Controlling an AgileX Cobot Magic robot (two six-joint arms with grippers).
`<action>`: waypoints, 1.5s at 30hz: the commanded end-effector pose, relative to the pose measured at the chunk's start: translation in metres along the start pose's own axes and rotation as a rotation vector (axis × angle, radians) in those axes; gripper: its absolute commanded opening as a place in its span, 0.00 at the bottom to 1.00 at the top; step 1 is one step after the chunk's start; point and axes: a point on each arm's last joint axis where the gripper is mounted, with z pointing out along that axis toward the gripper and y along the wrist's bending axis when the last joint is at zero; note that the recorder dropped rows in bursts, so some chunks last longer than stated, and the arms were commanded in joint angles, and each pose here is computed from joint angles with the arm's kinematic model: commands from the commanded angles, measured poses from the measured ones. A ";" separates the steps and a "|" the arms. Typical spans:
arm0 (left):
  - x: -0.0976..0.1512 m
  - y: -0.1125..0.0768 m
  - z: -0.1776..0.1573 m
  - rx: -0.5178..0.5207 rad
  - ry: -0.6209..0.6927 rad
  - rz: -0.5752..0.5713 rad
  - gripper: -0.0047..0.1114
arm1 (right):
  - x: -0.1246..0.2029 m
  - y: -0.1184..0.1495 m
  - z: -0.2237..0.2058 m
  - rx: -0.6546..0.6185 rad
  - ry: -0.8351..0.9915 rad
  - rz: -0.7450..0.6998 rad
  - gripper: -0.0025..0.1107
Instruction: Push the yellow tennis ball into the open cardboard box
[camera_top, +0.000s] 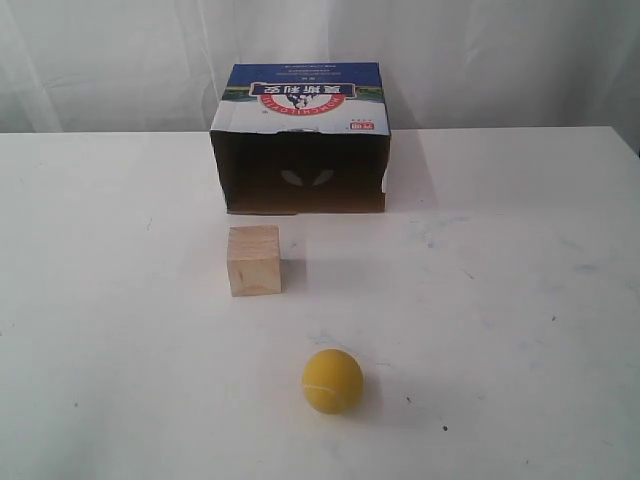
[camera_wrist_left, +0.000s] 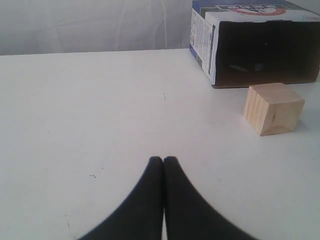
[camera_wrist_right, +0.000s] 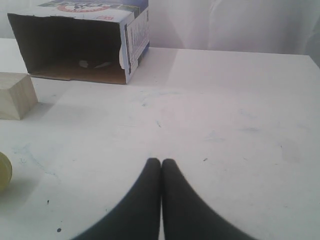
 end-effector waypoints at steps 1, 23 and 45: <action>0.000 0.000 0.000 0.004 -0.010 -0.006 0.04 | 0.001 0.000 0.000 0.002 -0.006 0.005 0.02; 0.000 0.000 0.000 0.004 -0.010 -0.006 0.04 | 0.001 0.000 0.000 0.002 -0.006 0.005 0.02; 0.000 0.000 0.000 0.004 -0.010 -0.006 0.04 | -0.112 0.003 -0.055 -0.039 -0.540 0.014 0.02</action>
